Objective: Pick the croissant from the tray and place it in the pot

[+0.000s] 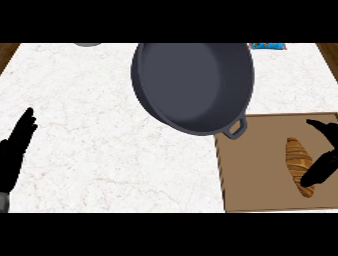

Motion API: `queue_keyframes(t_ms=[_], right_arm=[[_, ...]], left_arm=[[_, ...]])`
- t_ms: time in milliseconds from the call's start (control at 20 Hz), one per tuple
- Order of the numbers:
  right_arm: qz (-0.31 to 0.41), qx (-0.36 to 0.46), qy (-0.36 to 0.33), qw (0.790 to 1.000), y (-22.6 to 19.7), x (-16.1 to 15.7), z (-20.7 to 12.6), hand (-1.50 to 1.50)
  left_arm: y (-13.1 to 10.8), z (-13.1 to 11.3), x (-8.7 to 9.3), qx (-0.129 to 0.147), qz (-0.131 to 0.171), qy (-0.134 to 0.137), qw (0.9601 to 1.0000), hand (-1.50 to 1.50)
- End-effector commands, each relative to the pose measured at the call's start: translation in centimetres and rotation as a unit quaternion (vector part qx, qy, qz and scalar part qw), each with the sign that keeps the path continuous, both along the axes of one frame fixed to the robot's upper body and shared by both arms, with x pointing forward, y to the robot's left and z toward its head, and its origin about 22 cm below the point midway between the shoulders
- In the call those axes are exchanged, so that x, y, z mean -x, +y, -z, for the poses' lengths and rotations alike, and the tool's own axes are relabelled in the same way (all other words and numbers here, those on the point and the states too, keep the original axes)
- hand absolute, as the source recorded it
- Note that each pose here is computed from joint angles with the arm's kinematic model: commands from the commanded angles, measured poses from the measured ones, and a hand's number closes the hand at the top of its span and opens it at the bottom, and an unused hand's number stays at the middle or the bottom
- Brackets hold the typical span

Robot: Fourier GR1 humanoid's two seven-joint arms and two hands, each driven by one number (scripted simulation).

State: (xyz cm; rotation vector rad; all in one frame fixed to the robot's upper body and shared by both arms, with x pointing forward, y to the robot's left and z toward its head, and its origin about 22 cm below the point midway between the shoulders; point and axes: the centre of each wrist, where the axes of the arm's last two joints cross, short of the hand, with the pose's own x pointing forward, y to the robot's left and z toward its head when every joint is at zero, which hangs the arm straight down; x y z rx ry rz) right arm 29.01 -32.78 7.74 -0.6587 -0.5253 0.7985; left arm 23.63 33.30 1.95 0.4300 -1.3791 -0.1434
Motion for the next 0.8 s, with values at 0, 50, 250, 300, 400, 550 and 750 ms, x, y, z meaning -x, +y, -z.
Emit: queue_keyframes(t_ms=[0, 50, 250, 300, 400, 550, 750], right_arm=[[0.0, 0.005, 0.025, 1.0, 1.0, -1.4, 2.4, -1.5], [0.001, -0.003, 0.021, 1.0, -1.0, -1.0, 1.3, -1.5], [0.006, 0.012, 0.026, 1.0, 1.0, -1.4, 3.2, -1.5], [0.009, 0.013, 0.03, 0.999, 0.2, 0.7, 3.3, -1.5], [0.008, 0.027, 0.029, 0.999, -0.3, -0.6, 4.6, -1.5], [0.01, 0.017, 0.023, 1.0, 1.2, -1.1, 5.7, -1.5], [0.0, 0.021, 0.037, 0.999, 0.1, -2.0, 4.5, -1.5]], left_arm=[[-0.2, 0.4, 0.5, -0.003, -0.006, -0.006, 1.0, 0.0], [-2.6, -0.2, 1.8, 0.007, 0.002, -0.005, 1.0, 0.0], [-2.3, 0.1, 0.3, -0.001, -0.002, -0.007, 1.0, 0.0], [0.5, -0.3, 1.4, -0.007, 0.005, -0.003, 1.0, 0.0], [0.1, -0.2, 0.3, -0.008, -0.001, -0.004, 1.0, 0.0], [-0.2, 0.0, 0.2, -0.002, 0.002, -0.002, 1.0, 0.0], [0.3, 1.3, -1.1, 0.001, -0.003, -0.011, 0.9999, 0.0]])
